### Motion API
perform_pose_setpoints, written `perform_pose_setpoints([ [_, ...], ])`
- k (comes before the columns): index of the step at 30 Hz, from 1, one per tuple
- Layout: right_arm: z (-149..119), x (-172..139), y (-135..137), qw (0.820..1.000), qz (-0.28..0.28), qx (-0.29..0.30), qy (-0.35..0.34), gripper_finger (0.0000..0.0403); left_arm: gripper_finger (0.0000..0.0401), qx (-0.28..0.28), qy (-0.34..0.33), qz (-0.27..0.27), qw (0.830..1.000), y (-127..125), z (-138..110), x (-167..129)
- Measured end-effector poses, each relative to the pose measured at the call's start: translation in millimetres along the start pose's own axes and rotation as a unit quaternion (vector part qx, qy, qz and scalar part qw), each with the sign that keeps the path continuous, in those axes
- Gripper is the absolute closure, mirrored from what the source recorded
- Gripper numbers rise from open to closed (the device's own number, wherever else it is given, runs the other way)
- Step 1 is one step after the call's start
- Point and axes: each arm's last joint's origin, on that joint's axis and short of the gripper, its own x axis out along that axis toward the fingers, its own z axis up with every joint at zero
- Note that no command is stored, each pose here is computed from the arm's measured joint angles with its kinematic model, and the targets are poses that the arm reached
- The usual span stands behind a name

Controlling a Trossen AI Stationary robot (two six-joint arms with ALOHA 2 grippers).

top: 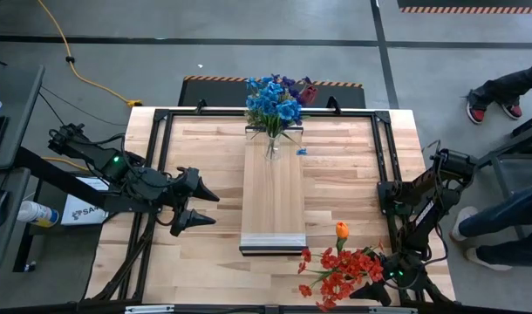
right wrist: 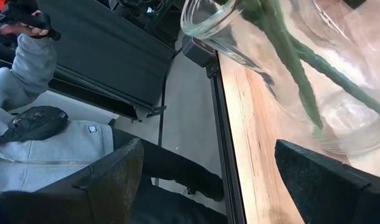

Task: Pick and place flowers into a vace then onto a shelf
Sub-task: Put the transparent vase on the shelf

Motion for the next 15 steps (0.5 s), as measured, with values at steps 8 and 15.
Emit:
perform_pose_setpoints([
  [8, 0.3, 0.0, 1.2, 1.0, 0.005, 0.005, -0.001, 0.0054, 0.0032, 0.0, 0.0, 0.0, 1.0, 0.0, 0.1, 0.0],
  [15, 0.5, 0.0, 1.8, 1.0, 0.008, 0.003, -0.003, 0.0054, 0.0032, 0.0, 0.0, 0.0, 1.0, 0.0, 0.1, 0.0],
])
